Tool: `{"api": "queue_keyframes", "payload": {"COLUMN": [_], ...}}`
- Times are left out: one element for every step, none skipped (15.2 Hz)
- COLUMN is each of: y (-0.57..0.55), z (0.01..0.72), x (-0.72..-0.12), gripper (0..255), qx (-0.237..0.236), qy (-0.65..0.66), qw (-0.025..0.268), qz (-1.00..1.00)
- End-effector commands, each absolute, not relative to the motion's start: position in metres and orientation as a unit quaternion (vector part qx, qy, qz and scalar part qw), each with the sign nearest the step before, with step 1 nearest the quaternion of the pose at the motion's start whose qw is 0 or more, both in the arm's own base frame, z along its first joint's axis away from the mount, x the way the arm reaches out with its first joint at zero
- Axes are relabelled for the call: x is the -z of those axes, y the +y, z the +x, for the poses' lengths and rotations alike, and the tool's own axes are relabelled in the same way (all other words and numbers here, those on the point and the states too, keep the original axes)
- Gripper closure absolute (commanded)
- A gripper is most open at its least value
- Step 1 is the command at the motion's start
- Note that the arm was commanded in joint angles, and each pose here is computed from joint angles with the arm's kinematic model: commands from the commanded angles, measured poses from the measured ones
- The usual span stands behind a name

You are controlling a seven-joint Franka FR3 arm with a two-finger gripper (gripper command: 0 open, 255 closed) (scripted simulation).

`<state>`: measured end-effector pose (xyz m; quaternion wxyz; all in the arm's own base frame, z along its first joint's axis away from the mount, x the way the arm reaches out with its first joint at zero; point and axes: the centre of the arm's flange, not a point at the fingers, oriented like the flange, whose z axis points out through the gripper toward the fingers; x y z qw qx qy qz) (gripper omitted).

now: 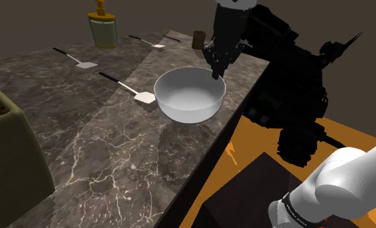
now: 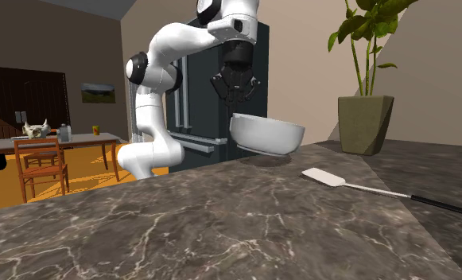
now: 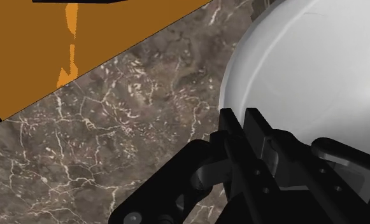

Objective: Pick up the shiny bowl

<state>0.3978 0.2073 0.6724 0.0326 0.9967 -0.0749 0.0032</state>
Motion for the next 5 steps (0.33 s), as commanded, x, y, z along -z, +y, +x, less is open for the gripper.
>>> {"api": "queue_keyframes", "payload": {"y": [0.206,0.206,0.206,0.206,0.206], "z": [0.398,0.398,0.398,0.398,0.398], "x": [-0.683,-0.688,-0.694,-0.694,-0.694], "gripper": [255,255,255,255,255], "qx": [-0.003,-0.003,-0.003,-0.003,-0.003], "qy": [-0.075,-0.075,-0.075,-0.075,-0.075], "qw": [0.033,0.033,0.033,0.032,0.033], "qz": [0.997,0.997,0.997,0.997,0.997]}}
